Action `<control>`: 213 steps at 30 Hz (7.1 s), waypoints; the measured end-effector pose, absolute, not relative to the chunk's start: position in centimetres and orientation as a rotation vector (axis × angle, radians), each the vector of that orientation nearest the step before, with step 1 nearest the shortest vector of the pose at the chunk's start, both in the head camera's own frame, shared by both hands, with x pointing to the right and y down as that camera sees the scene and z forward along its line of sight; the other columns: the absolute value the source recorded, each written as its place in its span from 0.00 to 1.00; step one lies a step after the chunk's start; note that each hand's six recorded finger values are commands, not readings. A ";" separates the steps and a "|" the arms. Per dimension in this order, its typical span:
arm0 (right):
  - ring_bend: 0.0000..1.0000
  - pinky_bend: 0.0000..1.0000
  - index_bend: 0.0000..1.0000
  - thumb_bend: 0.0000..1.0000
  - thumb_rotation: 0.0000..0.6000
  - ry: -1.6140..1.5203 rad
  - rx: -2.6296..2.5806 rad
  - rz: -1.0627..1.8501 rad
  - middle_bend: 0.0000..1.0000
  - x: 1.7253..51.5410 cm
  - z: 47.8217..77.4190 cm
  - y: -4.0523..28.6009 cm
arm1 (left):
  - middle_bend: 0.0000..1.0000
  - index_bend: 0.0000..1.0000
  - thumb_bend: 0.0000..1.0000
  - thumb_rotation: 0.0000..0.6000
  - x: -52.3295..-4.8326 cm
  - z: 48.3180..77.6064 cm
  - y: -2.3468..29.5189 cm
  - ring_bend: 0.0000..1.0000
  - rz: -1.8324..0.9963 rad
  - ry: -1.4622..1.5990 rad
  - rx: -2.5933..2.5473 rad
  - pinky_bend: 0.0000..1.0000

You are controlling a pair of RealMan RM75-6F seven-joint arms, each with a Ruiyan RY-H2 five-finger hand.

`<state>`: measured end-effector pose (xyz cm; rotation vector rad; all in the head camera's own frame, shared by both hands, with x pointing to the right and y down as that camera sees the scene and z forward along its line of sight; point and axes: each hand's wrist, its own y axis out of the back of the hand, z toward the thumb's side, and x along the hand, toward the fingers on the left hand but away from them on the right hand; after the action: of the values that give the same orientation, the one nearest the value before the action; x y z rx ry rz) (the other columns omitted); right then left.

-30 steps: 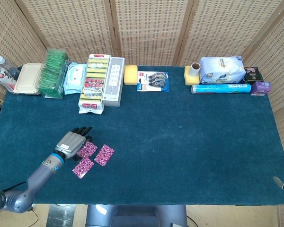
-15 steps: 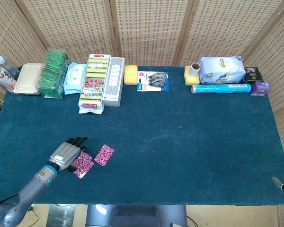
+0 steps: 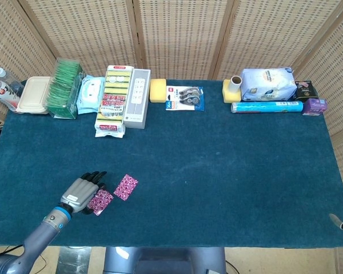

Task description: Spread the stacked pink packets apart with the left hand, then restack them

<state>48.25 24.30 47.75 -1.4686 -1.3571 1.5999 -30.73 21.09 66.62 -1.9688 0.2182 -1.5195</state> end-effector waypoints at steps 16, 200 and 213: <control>0.00 0.00 0.08 0.00 1.00 -1.357 -1.461 1.603 0.00 48.4 47.7 24.3 | 0.00 0.30 0.16 1.00 -31.0 67.1 21.0 0.00 -1.577 0.223 -1.984 0.11; 0.00 0.00 0.08 0.00 1.00 -1.363 -1.465 1.603 0.00 48.5 47.7 24.2 | 0.00 0.32 0.17 1.00 -29.7 67.0 20.5 0.00 -1.476 0.224 -1.950 0.11; 0.00 0.00 0.08 0.00 1.00 -1.366 -1.465 1.600 0.00 48.5 47.6 24.3 | 0.00 0.31 0.13 1.00 -30.3 67.2 20.8 0.00 -1.492 0.206 -1.969 0.11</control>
<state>48.52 24.25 47.59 -1.4654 -1.3663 1.5995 -30.35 20.80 67.17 -1.9689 0.2062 -1.4919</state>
